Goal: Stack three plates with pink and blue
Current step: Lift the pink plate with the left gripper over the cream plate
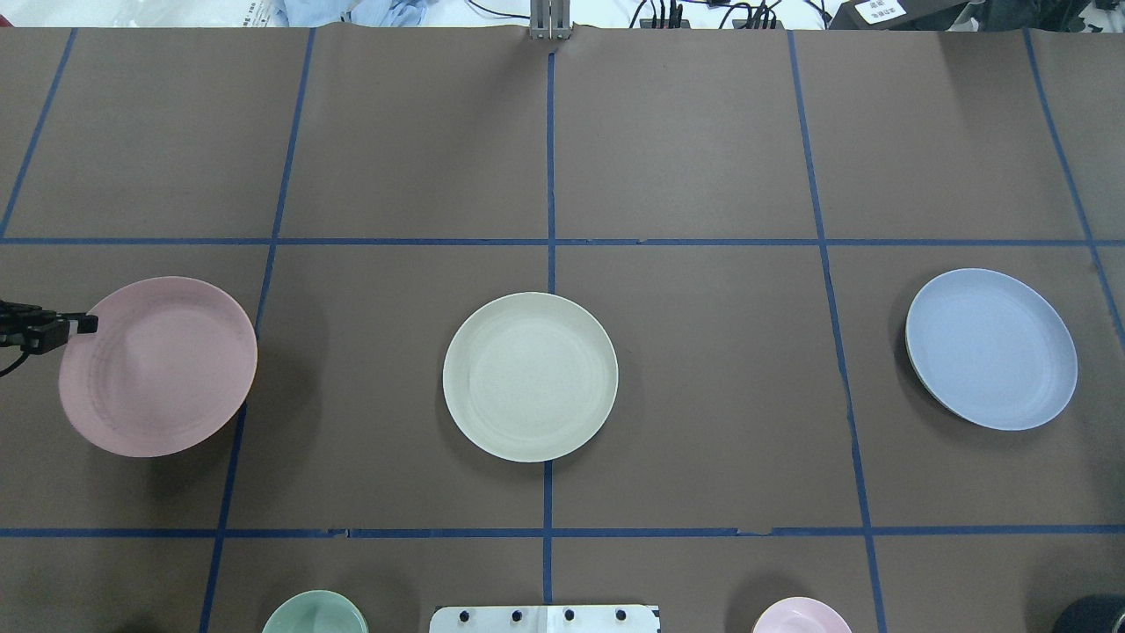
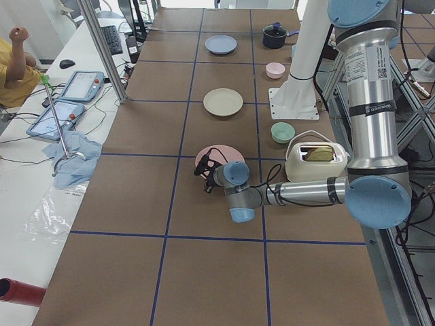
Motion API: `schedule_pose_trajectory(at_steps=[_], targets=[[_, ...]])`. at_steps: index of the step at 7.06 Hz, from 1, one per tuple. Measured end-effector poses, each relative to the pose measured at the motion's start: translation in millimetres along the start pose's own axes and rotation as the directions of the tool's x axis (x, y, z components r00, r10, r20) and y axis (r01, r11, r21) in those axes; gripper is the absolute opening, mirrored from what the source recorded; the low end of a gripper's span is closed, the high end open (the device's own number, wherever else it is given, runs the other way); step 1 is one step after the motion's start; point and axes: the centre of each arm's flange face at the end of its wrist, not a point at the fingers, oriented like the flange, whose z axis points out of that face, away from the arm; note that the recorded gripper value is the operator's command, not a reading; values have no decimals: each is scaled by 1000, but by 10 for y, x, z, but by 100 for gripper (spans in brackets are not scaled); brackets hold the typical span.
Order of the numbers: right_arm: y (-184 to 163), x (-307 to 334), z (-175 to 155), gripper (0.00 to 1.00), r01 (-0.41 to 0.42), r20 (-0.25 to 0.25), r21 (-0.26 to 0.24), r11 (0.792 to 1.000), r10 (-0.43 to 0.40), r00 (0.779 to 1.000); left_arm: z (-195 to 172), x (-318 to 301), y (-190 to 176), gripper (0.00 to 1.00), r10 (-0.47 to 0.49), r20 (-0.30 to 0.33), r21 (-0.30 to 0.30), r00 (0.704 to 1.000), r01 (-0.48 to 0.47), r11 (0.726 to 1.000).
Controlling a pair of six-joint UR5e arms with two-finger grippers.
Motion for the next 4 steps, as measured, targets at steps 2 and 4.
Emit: schedule_pose_trajectory(at_steps=[2, 4], targets=[[4, 0, 0, 100, -1, 1, 0, 1000, 1, 1000, 24, 889, -710, 0, -46, -21, 1, 999, 46, 999], [10, 1, 1, 100, -4, 1, -1, 1000, 4, 1000, 660, 1930, -931, 0, -116, -68, -12, 991, 115, 993]])
